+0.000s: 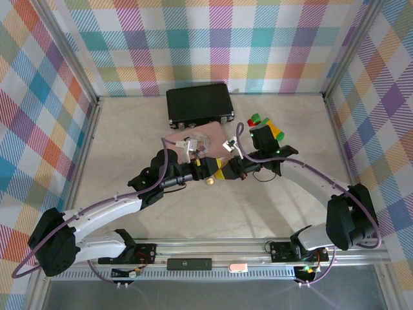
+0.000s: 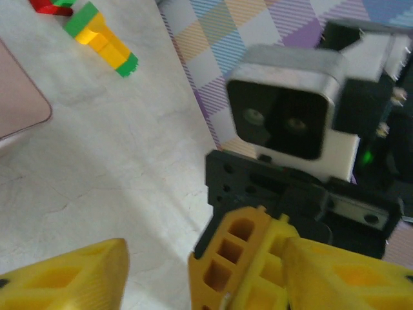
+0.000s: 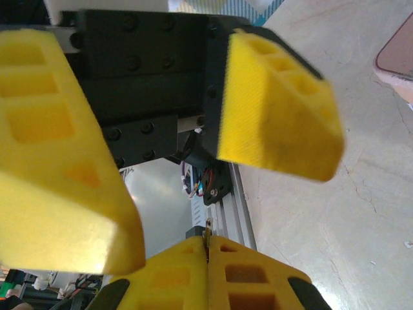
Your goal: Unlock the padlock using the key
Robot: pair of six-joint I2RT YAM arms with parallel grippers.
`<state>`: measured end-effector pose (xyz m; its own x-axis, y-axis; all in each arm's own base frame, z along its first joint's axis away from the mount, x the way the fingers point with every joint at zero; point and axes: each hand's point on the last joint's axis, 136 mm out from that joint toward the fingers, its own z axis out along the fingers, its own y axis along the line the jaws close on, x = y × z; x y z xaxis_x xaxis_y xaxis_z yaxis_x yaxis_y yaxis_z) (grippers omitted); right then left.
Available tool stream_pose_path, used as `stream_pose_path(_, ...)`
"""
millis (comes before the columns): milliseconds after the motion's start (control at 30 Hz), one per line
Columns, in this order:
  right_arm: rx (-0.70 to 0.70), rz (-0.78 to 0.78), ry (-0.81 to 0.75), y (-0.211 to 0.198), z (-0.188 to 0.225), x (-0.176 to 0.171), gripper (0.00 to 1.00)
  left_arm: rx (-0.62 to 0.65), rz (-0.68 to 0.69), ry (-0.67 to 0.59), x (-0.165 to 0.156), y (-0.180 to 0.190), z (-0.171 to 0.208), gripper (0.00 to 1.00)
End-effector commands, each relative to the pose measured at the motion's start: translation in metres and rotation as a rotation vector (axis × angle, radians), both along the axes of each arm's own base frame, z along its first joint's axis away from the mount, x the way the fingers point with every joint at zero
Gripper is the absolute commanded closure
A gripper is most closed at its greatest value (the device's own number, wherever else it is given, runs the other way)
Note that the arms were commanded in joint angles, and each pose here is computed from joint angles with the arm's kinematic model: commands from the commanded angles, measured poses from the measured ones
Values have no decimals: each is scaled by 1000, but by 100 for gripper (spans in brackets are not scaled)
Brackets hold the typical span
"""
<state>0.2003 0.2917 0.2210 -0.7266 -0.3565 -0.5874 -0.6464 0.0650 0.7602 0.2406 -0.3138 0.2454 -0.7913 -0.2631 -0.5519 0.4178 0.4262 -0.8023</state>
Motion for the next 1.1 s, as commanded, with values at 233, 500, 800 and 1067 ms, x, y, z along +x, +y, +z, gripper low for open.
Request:
stream_pose_path(233,16,14,-32,1,7,-1,100,-19,-94,-48,-8,-10,13,73)
stream_pose_path(500,7,0,-38,0,6,0,100,-47,-129,-37,-11,-16,16,92)
stream_pose_path(800,-62,-138,-69,-7,5,13,67,-27,19,-52,4,3,14,100)
stream_pose_path(1067,-35,-449,-37,-22,2,37,49,-90,286,-57,32,32,7,100)
